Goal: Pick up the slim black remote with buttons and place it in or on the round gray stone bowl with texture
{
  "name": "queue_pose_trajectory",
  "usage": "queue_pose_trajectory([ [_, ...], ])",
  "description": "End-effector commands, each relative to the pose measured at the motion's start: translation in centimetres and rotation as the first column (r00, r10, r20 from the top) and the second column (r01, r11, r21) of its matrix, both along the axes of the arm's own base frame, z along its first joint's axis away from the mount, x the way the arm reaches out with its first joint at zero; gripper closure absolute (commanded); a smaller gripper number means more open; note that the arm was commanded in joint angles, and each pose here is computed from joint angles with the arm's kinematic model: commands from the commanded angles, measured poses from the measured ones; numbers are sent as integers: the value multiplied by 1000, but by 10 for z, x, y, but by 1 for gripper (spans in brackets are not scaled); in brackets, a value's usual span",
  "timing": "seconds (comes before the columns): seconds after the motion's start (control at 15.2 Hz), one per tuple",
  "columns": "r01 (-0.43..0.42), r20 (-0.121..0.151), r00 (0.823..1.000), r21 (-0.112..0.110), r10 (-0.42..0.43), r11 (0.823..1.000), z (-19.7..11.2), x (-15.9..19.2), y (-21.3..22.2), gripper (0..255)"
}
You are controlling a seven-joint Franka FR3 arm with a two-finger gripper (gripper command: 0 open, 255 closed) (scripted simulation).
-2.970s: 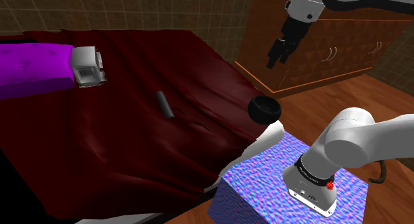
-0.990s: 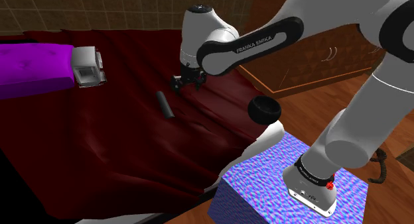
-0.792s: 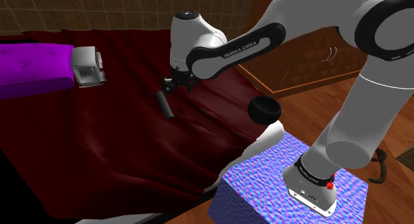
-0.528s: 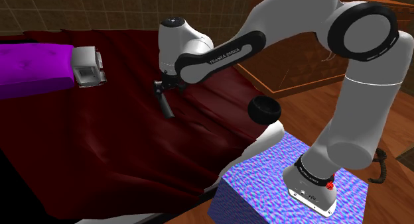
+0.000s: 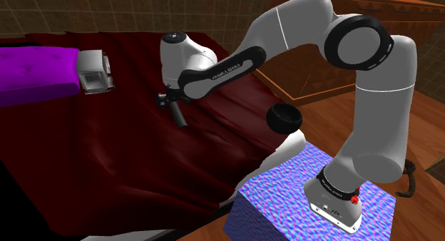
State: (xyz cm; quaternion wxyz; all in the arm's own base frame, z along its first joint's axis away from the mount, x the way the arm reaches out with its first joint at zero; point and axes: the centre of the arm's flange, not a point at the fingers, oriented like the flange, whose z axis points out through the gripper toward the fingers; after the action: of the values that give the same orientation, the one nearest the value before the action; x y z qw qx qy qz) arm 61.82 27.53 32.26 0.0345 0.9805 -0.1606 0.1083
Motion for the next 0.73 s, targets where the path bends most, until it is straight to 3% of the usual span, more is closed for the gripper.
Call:
queue_pose_trajectory([
  [0.0,0,0,1000,0,0,1000,-12,3,-1,0],
  [0.53,0,0,1000,0,0,1000,-14,4,-1,0],
  [0.59,0,0,1000,0,0,1000,-14,4,-1,255],
  [0.66,0,0,1000,0,0,1000,-14,4,-1,255],
])
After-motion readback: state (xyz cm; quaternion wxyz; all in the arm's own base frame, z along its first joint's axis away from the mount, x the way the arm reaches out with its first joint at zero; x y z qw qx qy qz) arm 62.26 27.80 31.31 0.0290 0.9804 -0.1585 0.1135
